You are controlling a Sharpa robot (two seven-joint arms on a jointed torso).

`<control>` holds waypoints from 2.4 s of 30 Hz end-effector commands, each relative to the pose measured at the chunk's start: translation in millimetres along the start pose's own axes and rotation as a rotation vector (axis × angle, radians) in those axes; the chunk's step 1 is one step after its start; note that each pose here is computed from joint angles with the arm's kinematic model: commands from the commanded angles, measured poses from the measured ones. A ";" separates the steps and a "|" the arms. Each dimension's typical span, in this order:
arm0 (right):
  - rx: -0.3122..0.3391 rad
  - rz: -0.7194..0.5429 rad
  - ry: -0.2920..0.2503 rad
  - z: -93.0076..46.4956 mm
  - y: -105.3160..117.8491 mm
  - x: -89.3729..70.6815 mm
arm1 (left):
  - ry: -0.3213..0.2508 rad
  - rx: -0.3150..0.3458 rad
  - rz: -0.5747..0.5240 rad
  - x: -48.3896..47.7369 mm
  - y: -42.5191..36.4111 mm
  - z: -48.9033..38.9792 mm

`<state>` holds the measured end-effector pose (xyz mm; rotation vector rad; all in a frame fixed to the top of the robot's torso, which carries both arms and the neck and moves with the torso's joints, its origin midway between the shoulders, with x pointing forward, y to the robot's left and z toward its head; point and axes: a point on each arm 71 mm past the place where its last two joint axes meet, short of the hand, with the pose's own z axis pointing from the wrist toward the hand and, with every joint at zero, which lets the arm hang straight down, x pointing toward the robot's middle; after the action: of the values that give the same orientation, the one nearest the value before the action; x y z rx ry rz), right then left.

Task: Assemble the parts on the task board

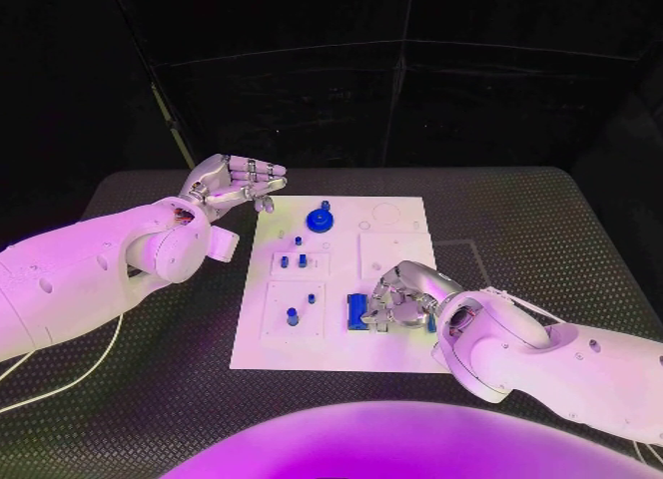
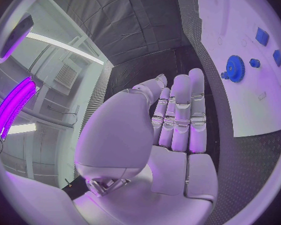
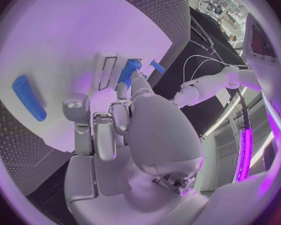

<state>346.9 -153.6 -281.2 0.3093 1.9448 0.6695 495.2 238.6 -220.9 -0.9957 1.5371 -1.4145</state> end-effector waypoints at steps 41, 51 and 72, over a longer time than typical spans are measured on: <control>0.126 -0.219 -0.046 -32.5 -67.6 -43.6 | -0.009 -0.001 -0.013 -3.9 4.6 -3.5; 0.147 -0.239 0.012 -32.0 -69.7 -29.5 | -0.009 -0.004 -0.014 -4.3 5.7 -3.9; 0.146 -0.311 0.020 -26.9 -67.7 -17.7 | -0.007 -0.007 -0.015 -4.3 6.6 -4.2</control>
<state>338.3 -223.0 -291.7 0.1185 1.9844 0.3875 492.6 245.4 -228.5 -1.0186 1.5396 -1.3977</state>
